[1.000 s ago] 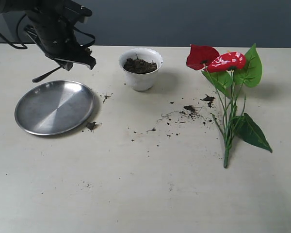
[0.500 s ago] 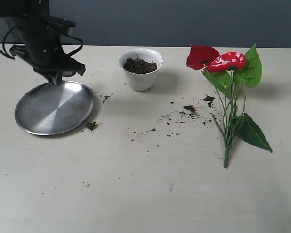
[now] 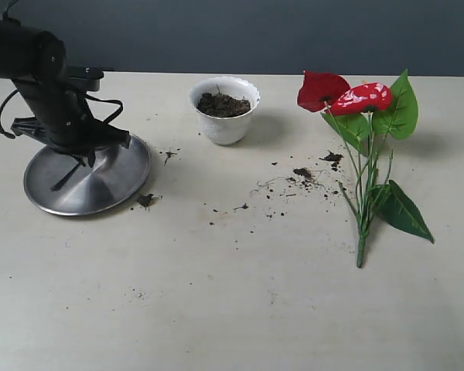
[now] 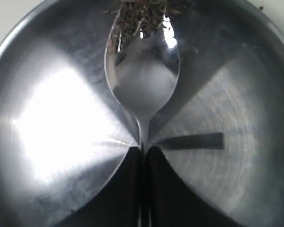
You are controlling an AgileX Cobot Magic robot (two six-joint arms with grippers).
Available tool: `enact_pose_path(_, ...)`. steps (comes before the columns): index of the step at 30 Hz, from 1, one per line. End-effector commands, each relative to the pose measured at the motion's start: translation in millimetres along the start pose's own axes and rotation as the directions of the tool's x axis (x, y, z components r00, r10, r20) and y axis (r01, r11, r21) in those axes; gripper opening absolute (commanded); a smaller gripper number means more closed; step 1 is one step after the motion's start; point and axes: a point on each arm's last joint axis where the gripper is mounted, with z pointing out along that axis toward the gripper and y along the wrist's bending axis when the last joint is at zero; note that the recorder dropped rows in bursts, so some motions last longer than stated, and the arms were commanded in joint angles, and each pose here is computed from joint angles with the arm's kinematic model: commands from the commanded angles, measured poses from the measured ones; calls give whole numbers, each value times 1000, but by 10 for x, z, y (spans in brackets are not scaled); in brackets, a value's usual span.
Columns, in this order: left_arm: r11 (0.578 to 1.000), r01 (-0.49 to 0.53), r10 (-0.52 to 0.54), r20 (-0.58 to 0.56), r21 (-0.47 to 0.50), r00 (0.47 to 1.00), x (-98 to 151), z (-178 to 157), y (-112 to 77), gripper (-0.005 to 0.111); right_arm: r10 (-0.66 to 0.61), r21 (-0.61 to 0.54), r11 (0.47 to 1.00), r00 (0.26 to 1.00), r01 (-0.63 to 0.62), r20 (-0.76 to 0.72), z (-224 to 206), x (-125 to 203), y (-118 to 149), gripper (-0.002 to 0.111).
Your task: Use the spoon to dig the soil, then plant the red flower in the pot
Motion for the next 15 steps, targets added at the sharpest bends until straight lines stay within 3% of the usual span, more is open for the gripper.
enact_pose_path(1,1000,24,-25,86,21,996,24,9,3,1,-4,-2,1000,1000,4,12,-1,-4,0,0)
enact_pose_path(9,999,-21,12,300,24,954,12,-215,17,1,-4,-2,1000,1000,4,12,-1,-4,0,0)
enact_pose_path(15,998,-56,45,359,20,932,96,-143,17,1,-4,-2,1000,1000,4,12,-1,-4,0,0)
